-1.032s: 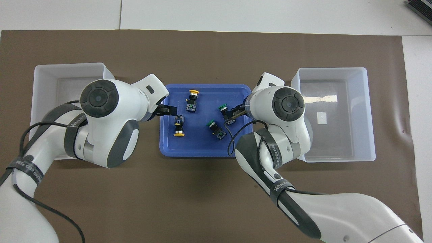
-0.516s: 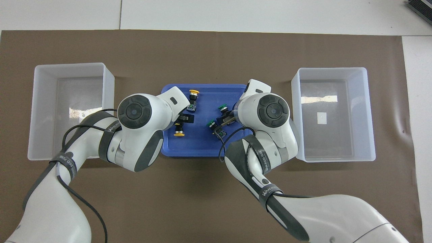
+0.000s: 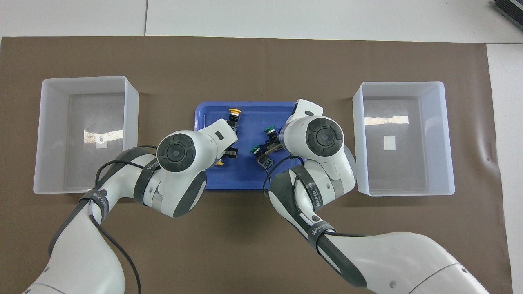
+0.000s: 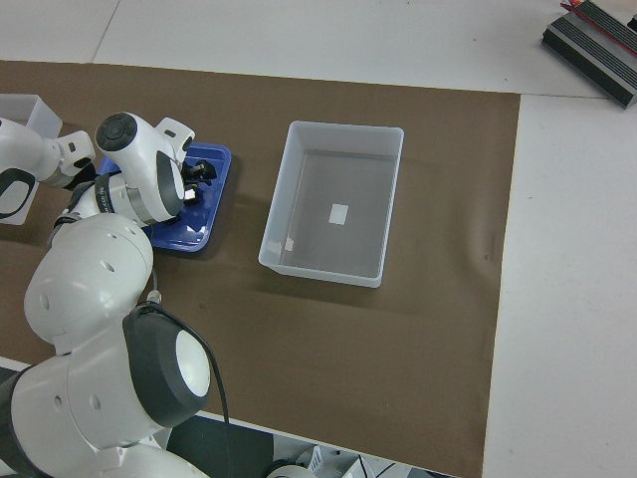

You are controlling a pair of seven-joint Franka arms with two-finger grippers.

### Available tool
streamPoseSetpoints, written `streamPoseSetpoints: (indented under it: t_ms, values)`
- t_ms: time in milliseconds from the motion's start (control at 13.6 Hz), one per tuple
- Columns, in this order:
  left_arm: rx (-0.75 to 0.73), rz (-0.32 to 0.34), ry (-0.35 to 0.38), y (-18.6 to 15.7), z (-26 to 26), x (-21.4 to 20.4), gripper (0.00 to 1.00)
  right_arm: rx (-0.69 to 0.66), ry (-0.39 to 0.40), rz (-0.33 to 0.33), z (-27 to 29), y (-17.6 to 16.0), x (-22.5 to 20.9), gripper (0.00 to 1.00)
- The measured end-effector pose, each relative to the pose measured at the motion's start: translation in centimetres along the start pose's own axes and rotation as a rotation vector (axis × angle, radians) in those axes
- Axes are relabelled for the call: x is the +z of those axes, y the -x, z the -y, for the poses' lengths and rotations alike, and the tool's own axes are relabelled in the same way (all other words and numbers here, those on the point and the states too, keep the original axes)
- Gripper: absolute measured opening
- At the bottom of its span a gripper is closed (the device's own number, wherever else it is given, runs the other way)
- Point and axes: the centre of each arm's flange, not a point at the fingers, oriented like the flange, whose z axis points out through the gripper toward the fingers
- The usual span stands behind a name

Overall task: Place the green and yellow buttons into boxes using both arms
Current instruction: 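Carry the yellow button into the nearby box with the left gripper and release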

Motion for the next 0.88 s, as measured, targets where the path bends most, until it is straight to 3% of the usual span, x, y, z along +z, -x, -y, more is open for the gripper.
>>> streamPoseSetpoints:
  t_ms: [221, 368, 442, 516, 589, 663, 884]
  values:
    - [-0.085, -0.054, -0.001, -2.3, 4.9, -6.3, 0.33, -0.002, 0.0, 0.007, 0.1, 0.3, 0.5, 0.94]
    - [-0.135, -0.108, -0.011, -3.9, 10.4, -10.8, 0.33, -0.002, 0.0, 0.012, 0.1, 0.5, 0.7, 0.68]
    - [-0.154, -0.133, -0.019, -4.6, 13.1, -12.1, 0.33, -0.002, 0.001, 0.016, 0.1, 0.6, 0.8, 0.62]
    - [-0.173, -0.149, -0.029, -5.1, 15.6, -12.9, 0.33, -0.002, 0.001, 0.016, 0.1, 0.6, 0.9, 0.61]
    - [-0.177, -0.161, -0.041, -5.5, 18.1, -13.3, 0.33, -0.002, 0.001, 0.012, 0.1, 0.6, 0.9, 0.48]
    - [-0.168, -0.167, -0.052, -5.6, 20.0, -13.5, 0.33, -0.001, 0.001, 0.008, 0.1, 0.6, 0.9, 0.41]
    - [-0.122, -0.177, -0.087, -5.5, 25.5, -13.6, 0.33, 0.004, 0.001, -0.005, -0.3, 0.1, 0.3, 0.41]
